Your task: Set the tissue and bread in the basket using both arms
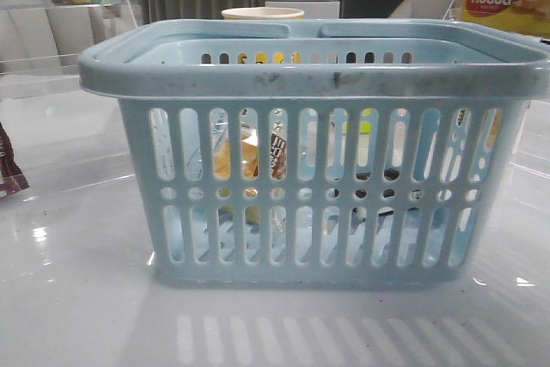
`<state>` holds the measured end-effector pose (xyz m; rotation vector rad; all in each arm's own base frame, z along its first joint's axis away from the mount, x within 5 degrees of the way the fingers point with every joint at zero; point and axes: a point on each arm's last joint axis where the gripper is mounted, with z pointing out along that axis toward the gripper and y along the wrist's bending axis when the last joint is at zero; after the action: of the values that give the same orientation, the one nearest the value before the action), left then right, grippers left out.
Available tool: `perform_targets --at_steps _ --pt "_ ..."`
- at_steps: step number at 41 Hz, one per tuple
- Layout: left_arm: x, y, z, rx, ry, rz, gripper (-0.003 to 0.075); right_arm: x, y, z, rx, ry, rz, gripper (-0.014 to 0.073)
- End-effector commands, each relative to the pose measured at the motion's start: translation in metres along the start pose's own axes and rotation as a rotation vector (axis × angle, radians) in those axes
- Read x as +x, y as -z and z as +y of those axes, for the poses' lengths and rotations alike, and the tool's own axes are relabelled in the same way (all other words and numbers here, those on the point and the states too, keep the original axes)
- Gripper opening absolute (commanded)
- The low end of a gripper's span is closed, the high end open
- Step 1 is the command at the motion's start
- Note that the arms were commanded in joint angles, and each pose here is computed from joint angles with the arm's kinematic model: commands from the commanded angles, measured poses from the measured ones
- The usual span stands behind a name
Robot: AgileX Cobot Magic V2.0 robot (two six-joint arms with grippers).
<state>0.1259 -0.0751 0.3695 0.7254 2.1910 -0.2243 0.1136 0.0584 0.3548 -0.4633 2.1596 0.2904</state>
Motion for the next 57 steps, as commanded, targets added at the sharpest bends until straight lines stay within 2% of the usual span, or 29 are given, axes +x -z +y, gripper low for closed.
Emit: perform_targets --at_steps 1,9,15,38,42,49,53,57 --pt "-0.012 0.009 0.0 0.001 0.01 -0.111 0.0382 -0.004 0.015 -0.001 0.008 0.016 -0.123 0.0484" --pt "-0.015 0.009 0.0 -0.003 0.01 -0.147 0.0222 0.001 0.019 -0.002 0.009 0.016 -0.114 0.0171" --pt "-0.015 0.009 0.0 0.001 0.013 -0.145 0.0097 0.001 0.019 -0.002 0.01 0.016 -0.112 0.0029" --pt "-0.01 0.012 0.002 -0.018 0.026 -0.16 0.0093 0.001 0.019 -0.002 0.01 0.016 -0.111 0.0039" --pt "0.003 0.019 0.014 -0.11 0.065 -0.231 0.0093 0.001 0.019 -0.002 0.01 0.016 -0.111 0.0039" --pt "0.044 0.021 0.028 -0.317 0.143 -0.467 0.0093 0.001 0.019 -0.002 0.009 0.015 -0.111 0.0039" --pt "0.076 0.019 0.026 -0.415 0.163 -0.587 0.0093 0.001 0.019 -0.002 0.009 0.015 -0.111 0.0039" --pt "0.11 0.01 0.021 -0.48 0.173 -0.642 0.0093 0.001 0.019 -0.002 0.009 0.015 -0.111 0.0039"
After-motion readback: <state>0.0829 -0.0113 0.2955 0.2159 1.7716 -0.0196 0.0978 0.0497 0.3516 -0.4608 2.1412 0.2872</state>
